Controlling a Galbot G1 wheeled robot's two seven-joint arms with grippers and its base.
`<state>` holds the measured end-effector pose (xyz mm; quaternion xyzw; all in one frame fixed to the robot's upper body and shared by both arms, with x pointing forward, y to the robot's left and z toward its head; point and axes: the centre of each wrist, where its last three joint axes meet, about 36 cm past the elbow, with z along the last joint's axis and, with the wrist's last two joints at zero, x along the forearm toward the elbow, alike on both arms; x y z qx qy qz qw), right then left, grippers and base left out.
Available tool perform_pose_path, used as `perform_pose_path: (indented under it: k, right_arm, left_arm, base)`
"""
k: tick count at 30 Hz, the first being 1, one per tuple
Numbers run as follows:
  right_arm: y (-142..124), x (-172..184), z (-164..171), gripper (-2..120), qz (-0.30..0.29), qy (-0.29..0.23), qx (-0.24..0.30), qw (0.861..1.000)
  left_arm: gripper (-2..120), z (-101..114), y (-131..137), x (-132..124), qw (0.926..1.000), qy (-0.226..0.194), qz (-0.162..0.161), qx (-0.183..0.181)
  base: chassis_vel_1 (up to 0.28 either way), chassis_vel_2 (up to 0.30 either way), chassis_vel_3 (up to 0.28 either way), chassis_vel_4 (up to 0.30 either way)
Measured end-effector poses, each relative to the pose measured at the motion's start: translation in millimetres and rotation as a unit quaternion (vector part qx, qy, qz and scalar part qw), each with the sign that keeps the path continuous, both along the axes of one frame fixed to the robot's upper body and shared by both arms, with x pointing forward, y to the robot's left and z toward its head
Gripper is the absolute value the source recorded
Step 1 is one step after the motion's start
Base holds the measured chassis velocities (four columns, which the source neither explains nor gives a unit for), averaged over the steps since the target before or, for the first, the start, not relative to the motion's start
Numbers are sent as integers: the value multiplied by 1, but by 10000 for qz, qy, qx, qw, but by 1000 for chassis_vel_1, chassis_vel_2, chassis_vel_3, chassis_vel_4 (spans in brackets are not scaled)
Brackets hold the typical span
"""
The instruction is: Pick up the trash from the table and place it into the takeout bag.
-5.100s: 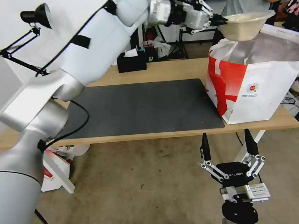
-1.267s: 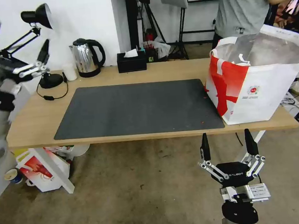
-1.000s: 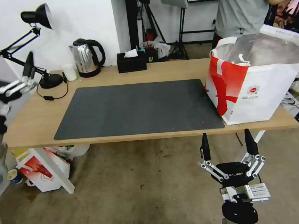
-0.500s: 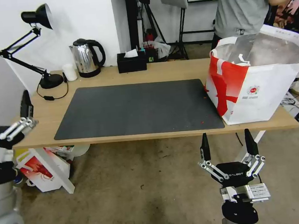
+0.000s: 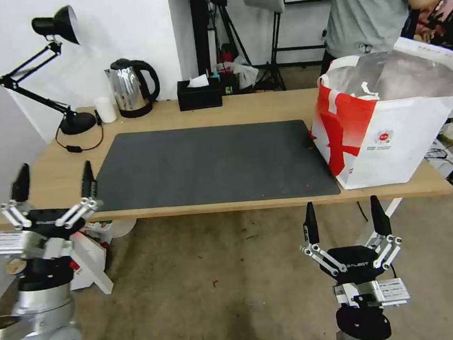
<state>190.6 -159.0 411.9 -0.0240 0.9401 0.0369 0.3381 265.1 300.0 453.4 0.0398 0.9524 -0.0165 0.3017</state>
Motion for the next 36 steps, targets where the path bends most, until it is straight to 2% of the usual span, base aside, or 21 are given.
perform_pose_path:
  k: [4, 18, 26, 36]
  right_arm:
    - [0, 0, 0, 100, -1, 0, 1, 10000]
    - [0, 0, 0, 100, 0, 0, 0, 10000]
    - [0, 0, 0, 100, -1, 0, 0, 10000]
    - [0, 0, 0, 100, 0, 0, 0, 10000]
  left_arm:
    - [100, -17, -11, 0, 9999, 120, -93, -43]
    - [100, -45, -39, -12, 9991, 319, -223, -149]
    - [100, -51, -34, -24, 9993, 357, -69, -88]
    - [100, -43, -21, -47, 9994, 340, 66, 85]
  base:
    - [0, 0, 0, 0]
    - [0, 0, 0, 0]
    - [0, 0, 0, 0]
    - [0, 0, 0, 0]
